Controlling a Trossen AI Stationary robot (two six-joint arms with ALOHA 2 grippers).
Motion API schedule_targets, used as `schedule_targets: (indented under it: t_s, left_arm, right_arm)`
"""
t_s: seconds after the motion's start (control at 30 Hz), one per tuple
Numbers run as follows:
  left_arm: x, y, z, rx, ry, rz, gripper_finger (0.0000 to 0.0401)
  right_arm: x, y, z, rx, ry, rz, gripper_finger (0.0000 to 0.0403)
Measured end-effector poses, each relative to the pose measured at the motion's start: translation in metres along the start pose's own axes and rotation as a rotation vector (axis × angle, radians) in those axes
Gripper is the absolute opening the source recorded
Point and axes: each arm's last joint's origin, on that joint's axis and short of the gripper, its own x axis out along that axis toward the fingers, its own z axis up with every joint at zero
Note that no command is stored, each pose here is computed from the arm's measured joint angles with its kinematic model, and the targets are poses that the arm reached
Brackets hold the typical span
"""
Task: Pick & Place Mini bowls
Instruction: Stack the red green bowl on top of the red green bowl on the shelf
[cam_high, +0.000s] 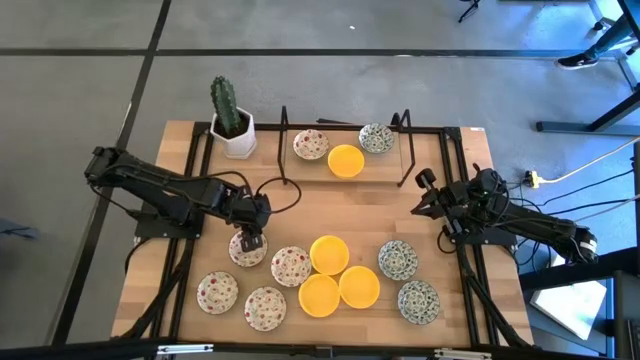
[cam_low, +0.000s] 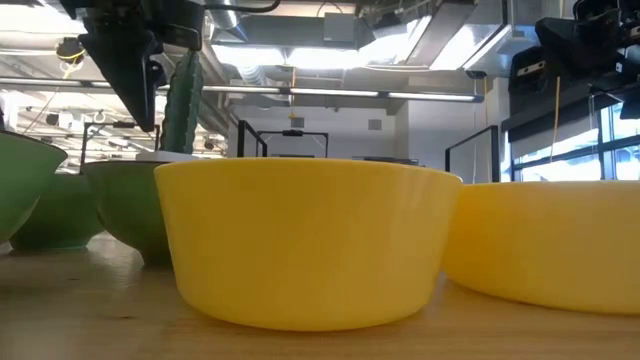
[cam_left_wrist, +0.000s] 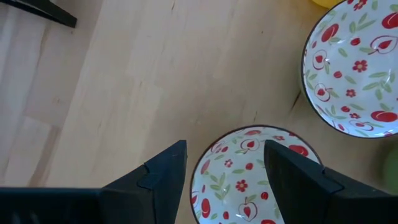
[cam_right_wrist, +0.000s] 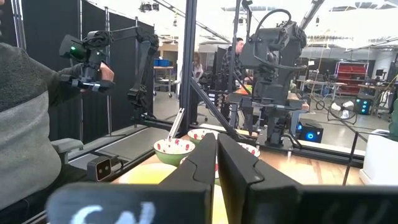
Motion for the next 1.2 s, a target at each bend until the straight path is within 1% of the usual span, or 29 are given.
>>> schedule_targets:
  t_s: [1.2]
  left_arm:
    - [0.0003,0.0036,0.0020,-0.016,-0.004,0.009,0.0207]
  right_arm:
    - [0.0000,0.0006,0.0007,0.018,-0.003,0.019,0.0018]
